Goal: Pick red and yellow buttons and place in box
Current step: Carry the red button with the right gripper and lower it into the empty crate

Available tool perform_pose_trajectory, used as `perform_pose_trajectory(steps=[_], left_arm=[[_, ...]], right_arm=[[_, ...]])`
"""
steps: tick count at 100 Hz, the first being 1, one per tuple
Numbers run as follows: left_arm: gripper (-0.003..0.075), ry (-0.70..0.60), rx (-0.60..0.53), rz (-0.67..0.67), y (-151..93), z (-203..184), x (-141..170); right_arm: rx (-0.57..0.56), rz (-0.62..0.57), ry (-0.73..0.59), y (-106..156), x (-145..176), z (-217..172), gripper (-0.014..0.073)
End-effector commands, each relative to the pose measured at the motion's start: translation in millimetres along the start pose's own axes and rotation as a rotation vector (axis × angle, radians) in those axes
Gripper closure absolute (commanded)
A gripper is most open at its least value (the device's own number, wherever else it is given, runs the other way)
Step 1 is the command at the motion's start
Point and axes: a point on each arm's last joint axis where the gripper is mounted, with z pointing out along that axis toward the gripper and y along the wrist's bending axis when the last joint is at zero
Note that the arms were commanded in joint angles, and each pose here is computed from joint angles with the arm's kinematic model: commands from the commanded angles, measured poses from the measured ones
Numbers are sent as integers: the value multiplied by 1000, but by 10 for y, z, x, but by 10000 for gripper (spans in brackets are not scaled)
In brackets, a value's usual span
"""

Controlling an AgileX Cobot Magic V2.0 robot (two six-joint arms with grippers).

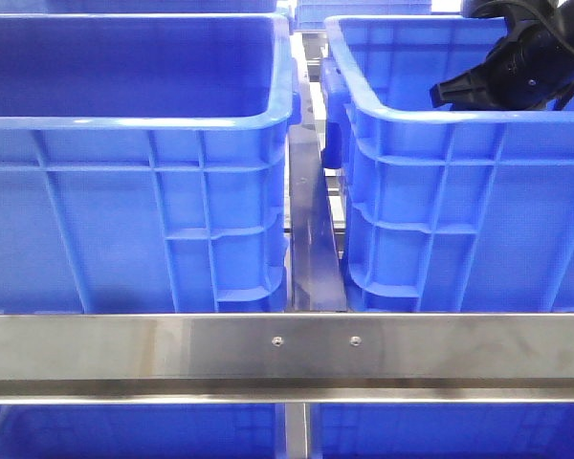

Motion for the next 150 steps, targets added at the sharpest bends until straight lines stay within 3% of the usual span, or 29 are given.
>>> perform_pose_trajectory(steps=[1,12,30,42,72,98,124,150], left_arm=[[739,-106,10,-6,-12,-49,-150],[739,-106,10,-6,-12,-49,-150],[739,-106,10,-6,-12,-49,-150],[739,-106,10,-6,-12,-49,-150],[739,-106,10,-6,-12,-49,-150],[739,-106,10,-6,-12,-49,-150],[739,-106,10,-6,-12,-49,-150],[739,-106,10,-6,-12,-49,-150]], right_arm=[[-1,-5,-74,-21,-249,-152,463],[-16,-5,-76,-8,-250,-153,396],[-17,7,-76,-7,-250,-153,170],[-17,19,-83,-9,-270,-173,92],[-14,70,-165,-30,-519,-489,88],[-7,92,-252,-41,-649,-1187,88],[-4,124,-335,-22,-488,-2037,92],[-2,177,-428,8,-127,-2774,92]])
